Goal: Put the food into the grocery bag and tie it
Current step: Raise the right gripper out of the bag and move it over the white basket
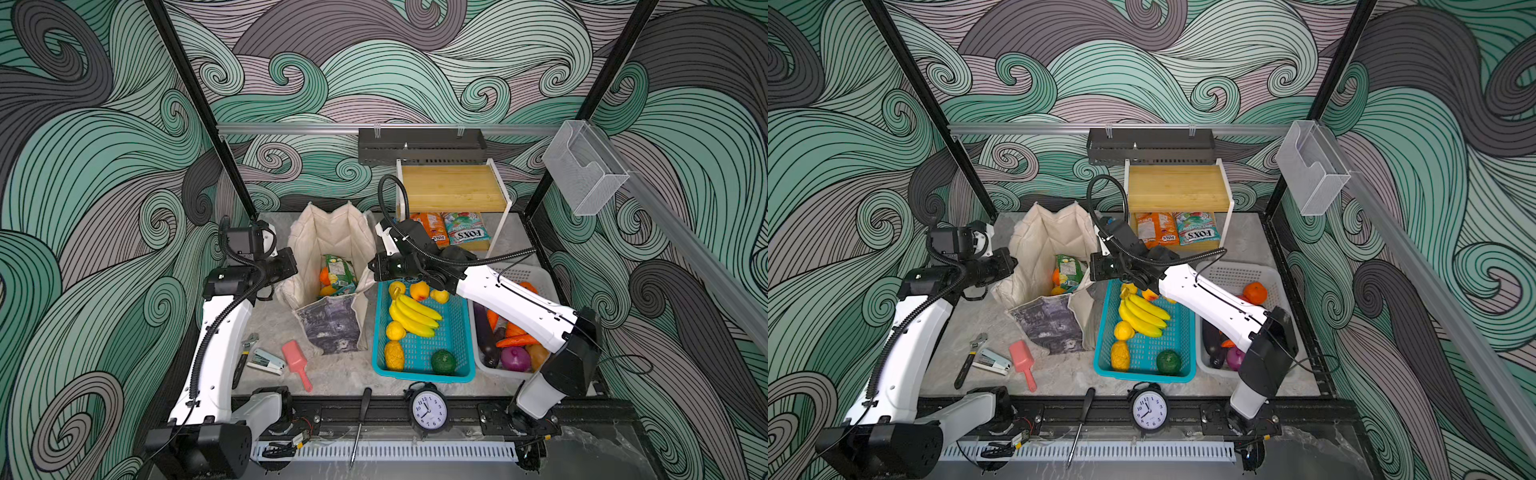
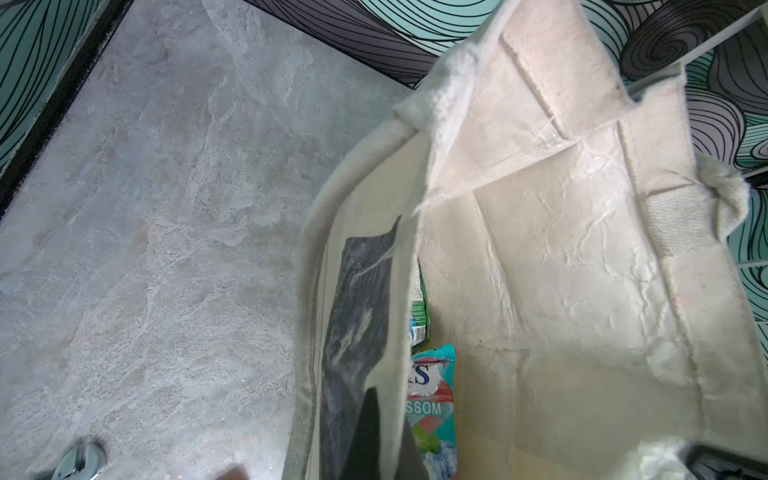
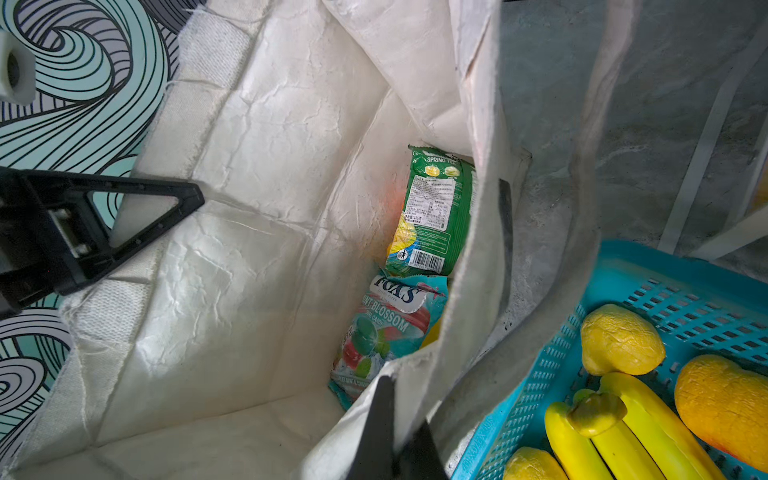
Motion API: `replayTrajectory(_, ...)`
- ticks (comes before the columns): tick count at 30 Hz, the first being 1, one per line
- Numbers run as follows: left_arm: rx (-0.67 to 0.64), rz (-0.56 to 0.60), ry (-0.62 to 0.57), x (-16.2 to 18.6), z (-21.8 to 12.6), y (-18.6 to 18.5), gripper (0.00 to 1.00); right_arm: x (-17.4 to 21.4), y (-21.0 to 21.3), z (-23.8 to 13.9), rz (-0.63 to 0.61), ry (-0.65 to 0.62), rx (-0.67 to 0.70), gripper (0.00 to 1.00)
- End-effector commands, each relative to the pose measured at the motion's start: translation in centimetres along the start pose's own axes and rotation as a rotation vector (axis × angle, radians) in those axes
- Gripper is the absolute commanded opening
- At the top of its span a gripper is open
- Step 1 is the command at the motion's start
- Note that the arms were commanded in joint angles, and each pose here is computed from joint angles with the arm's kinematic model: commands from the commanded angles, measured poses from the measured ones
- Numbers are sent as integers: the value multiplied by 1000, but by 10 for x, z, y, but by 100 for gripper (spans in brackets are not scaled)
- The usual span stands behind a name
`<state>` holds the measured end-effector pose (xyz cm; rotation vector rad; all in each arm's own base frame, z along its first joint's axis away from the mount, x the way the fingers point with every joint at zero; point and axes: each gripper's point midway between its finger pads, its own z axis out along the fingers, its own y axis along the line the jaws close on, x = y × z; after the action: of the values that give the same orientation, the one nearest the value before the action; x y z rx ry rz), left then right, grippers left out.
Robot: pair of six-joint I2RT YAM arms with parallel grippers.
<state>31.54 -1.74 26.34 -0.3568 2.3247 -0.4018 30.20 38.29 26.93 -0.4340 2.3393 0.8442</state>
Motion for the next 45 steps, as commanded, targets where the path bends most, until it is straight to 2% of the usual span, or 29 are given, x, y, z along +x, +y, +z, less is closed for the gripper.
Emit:
replayTrajectory(1,22,26,-26,0,2,-1,0,-15,8,-2,4,-51,-27,0)
replayTrajectory(6,-5,43,-28,8,10,8,0,-21,2,-10,3,-88,-15,0)
replayTrajectory(9,8,39,-11,14,14,8,0,-14,-6,-4,30,-49,-23,7)
replayTrajectory(12,15,43,-24,15,13,8,0,-19,-7,-17,32,-96,-34,25)
replayTrajectory(14,17,40,-26,16,13,8,0,-25,-3,-32,20,-139,-49,49)
replayTrajectory(15,17,40,-26,16,13,8,0,-26,-2,-39,16,-150,-53,58)
replayTrajectory(19,19,40,-21,18,13,8,0,-30,-3,-71,-5,-205,-42,76)
replayTrajectory(21,21,39,-18,18,14,8,0,-31,-8,-89,-13,-250,-16,87)
replayTrajectory(22,22,39,-18,18,14,8,0,-31,-14,-97,-12,-275,5,97)
replayTrajectory(23,24,39,-18,18,14,7,0,-31,-19,-107,-13,-302,23,100)
replayTrajectory(30,34,37,-19,19,13,6,0,-25,-56,-158,-68,-387,145,100)
replayTrajectory(34,39,36,-14,20,14,5,0,-16,-91,-175,-28,-384,219,100)
replayTrajectory(38,52,35,-12,20,13,3,0,2,-129,-180,42,-328,288,100)
replayTrajectory(45,74,33,-3,21,14,-1,0,60,-171,-167,167,-201,323,100)
